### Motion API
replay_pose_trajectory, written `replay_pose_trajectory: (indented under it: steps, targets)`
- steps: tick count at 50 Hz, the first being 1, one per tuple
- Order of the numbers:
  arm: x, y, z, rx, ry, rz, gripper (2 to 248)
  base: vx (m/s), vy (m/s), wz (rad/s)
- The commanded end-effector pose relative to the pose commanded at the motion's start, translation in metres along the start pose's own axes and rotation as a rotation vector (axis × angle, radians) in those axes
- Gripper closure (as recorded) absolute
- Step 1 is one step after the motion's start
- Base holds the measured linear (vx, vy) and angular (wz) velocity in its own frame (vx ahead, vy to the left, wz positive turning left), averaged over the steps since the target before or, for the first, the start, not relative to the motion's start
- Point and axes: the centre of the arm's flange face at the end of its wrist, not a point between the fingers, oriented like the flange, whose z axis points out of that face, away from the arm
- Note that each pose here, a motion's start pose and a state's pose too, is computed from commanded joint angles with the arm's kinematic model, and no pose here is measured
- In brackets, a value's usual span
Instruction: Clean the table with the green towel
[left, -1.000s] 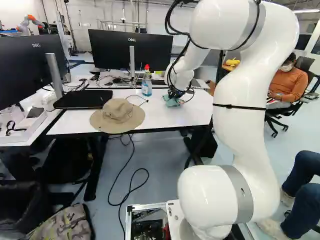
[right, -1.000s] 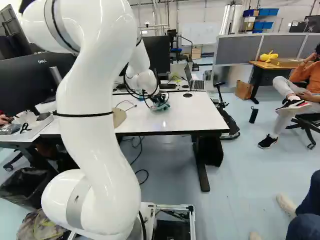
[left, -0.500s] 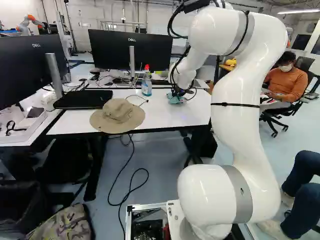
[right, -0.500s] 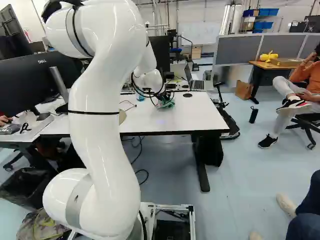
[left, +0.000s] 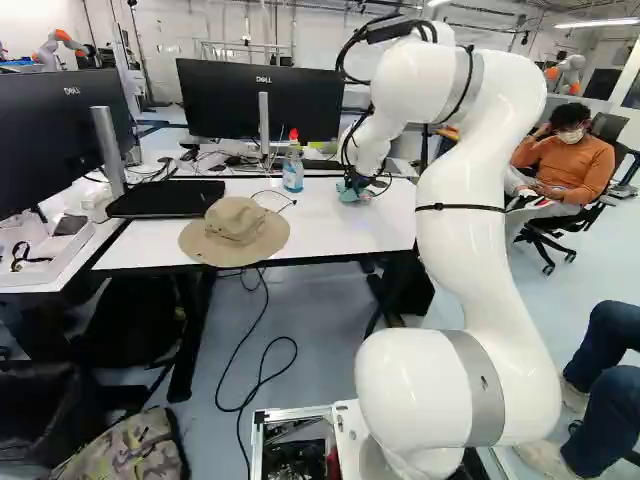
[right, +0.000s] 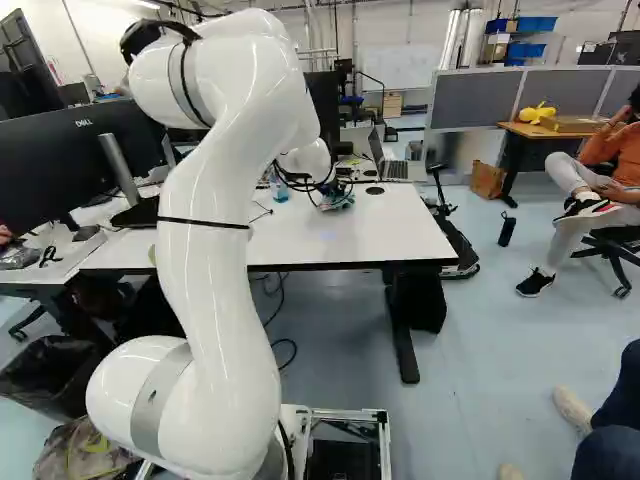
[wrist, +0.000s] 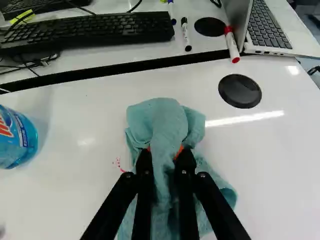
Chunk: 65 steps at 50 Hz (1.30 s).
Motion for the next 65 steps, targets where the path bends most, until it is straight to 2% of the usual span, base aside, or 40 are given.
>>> replay_pose_trajectory:
  steps: [20,31,41,56,65]
  targets:
    - [0.008,0.0,-0.012,0.0,0.015,0.0,198,0.0,0.0,0.0]
    - [0.011,-0.003,-0.025,0.003,-0.011,-0.003,198,0.0,0.0,0.0]
    - [0.006,-0.012,-0.042,0.012,-0.082,-0.013,198,0.0,0.0,0.0]
    - [-0.012,-0.03,-0.079,0.029,-0.225,-0.038,198,0.0,0.0,0.0]
    - [-0.022,-0.04,-0.102,0.039,-0.282,-0.054,198,0.0,0.0,0.0]
